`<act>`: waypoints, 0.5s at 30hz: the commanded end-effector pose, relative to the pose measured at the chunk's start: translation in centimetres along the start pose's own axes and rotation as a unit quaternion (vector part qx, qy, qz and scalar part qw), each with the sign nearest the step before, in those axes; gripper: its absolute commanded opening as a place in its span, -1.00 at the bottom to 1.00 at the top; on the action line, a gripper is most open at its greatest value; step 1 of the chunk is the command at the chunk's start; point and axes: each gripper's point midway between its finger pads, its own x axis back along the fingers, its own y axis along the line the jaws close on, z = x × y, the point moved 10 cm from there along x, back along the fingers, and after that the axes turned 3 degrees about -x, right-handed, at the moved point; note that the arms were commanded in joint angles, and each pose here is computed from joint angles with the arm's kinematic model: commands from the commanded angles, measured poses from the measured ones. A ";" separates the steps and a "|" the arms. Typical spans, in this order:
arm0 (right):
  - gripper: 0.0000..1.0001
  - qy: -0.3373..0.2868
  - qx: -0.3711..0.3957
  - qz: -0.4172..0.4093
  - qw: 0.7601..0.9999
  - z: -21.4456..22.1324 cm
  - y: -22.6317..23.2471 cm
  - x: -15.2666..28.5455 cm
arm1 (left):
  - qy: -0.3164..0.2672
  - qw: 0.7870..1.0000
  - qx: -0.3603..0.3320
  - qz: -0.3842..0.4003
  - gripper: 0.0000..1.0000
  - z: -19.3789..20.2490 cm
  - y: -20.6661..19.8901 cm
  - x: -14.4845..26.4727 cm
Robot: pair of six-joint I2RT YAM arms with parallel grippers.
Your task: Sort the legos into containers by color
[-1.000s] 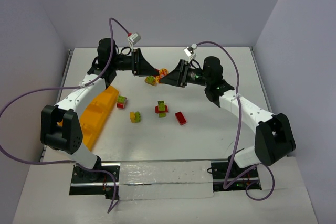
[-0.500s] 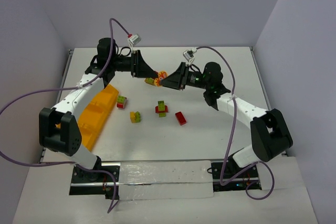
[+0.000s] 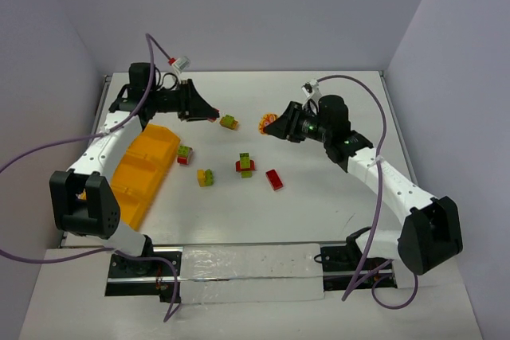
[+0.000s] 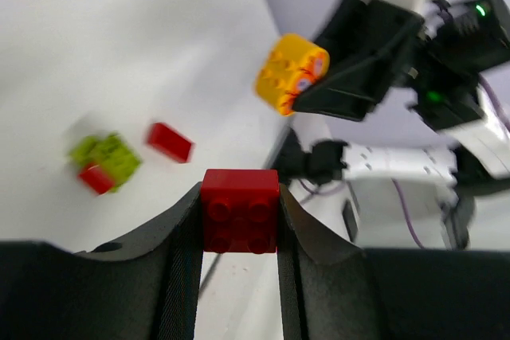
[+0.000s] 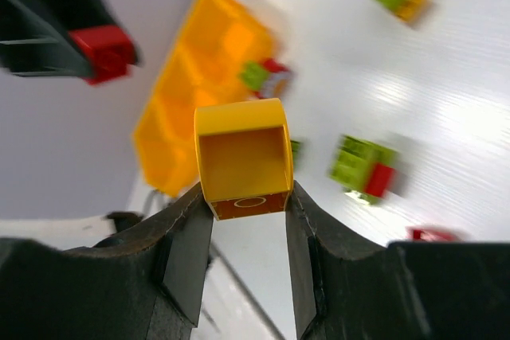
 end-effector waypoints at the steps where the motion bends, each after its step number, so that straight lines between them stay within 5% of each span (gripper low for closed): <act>1: -1.00 -0.022 0.046 0.133 0.990 -0.6 -1.3 1.8 | -0.099 0.972 0.058 -0.206 -1.00 -0.8 3.3 5.0; 6: -1.00 -0.020 0.059 0.167 0.984 -0.3 -2.2 2.5 | -0.216 0.825 0.180 -0.490 -1.00 -0.4 8.4 10.0; 10: -1.00 -0.008 0.056 0.171 0.984 -0.1 -2.6 2.2 | -0.236 0.763 0.206 -0.566 -1.00 -0.8 10.4 10.8; 15: -1.00 0.001 0.059 0.177 0.982 0.0 -2.8 2.0 | -0.238 0.718 0.219 -0.616 -1.00 -1.7 13.2 10.8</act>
